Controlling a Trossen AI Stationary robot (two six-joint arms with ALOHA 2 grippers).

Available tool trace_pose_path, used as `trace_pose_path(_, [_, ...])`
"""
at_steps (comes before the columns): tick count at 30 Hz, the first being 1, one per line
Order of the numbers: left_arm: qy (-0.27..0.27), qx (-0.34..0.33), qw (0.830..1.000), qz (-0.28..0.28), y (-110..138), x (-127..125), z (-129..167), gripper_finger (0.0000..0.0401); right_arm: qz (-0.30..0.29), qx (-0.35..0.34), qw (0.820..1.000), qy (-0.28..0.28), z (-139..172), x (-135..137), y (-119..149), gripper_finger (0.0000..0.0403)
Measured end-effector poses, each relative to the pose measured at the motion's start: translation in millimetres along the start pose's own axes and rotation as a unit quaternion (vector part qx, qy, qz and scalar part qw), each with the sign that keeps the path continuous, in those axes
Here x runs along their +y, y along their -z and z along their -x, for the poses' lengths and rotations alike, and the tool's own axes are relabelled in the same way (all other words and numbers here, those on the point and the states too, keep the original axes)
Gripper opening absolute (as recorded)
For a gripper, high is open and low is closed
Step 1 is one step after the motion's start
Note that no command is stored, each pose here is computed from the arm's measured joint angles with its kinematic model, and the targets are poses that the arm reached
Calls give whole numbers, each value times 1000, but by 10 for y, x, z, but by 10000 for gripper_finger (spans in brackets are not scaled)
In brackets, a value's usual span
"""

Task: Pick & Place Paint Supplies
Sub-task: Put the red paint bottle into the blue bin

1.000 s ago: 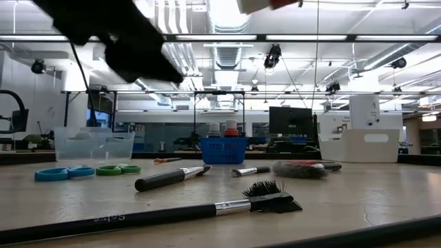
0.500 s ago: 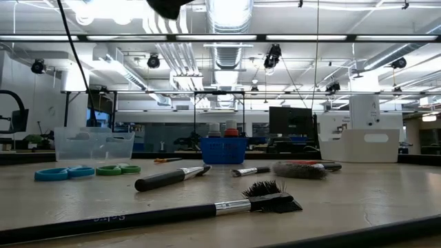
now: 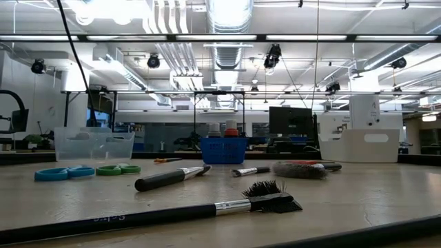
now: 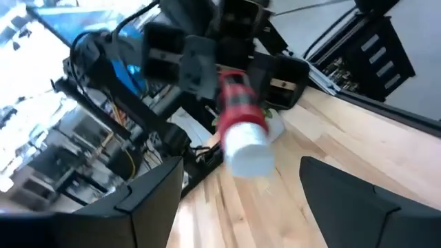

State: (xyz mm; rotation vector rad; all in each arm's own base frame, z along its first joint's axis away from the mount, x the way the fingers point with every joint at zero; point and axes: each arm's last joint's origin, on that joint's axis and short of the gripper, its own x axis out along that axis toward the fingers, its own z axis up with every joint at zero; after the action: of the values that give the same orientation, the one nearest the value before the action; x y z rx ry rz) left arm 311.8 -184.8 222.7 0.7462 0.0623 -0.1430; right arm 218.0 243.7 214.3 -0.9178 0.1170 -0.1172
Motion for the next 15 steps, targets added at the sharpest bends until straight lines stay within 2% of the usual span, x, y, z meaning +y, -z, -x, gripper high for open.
trace_pose_path(8, [-33, -35, 995, -85, -101, 65, 2, 298, -26, -32, 998, 50, -27, -210, -101, 135])
trace_pose_path(15, [-49, -45, 989, -132, -173, 115, -11, 298, -44, -45, 997, 53, -131, -304, -78, 135])
